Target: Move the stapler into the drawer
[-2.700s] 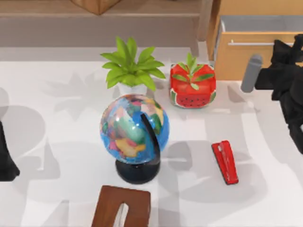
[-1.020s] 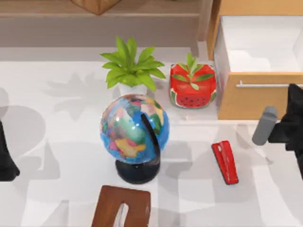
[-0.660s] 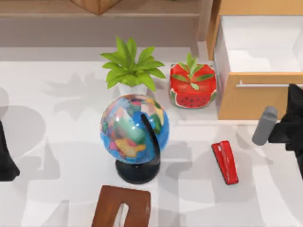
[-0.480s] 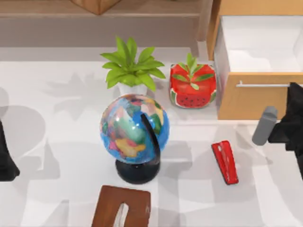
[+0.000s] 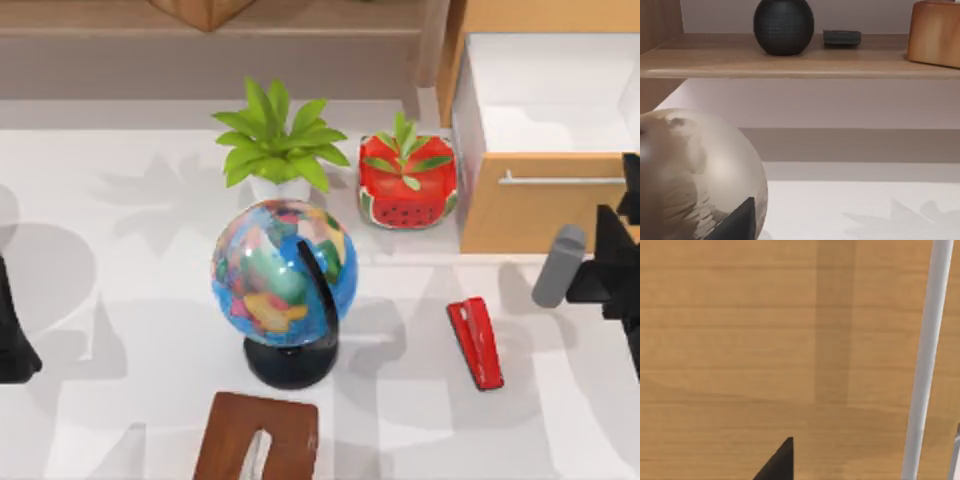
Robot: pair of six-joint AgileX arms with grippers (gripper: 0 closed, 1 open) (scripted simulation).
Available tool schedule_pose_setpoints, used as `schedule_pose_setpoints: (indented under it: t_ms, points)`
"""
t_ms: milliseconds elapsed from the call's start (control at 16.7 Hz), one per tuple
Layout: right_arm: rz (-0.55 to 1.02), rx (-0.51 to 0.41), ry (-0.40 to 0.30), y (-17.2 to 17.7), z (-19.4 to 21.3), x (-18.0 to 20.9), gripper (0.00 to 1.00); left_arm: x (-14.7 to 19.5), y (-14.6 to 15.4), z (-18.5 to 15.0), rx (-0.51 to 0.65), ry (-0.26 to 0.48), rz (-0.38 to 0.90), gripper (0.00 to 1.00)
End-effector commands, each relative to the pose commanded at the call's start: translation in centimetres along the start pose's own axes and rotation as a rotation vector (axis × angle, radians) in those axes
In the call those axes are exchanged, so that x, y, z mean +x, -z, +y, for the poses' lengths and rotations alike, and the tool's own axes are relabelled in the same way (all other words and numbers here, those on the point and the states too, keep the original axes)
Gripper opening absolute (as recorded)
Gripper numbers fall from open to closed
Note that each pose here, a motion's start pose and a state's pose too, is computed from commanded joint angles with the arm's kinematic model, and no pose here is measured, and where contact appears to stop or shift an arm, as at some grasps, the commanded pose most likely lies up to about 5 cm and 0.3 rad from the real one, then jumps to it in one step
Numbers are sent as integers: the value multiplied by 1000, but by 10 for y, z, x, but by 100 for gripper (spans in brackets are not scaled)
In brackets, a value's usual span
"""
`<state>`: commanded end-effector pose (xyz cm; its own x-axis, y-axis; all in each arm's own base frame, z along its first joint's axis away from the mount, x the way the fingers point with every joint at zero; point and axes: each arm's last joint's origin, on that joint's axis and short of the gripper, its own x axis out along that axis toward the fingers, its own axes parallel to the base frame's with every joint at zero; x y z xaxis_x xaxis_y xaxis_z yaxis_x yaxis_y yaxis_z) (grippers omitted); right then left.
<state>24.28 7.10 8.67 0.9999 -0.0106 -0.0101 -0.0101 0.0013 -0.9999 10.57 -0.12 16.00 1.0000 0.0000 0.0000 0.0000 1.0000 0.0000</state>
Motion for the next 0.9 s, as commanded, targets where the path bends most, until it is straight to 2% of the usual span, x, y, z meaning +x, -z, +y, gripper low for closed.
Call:
schedule_pose_setpoints:
  t_ms: [540,900]
  points:
    - [1,1,2,0,0,0,100,0,0,0,0,0,0,100]
    - [1,1,2,0,0,-19,100,0,0,0,0,0,0,100]
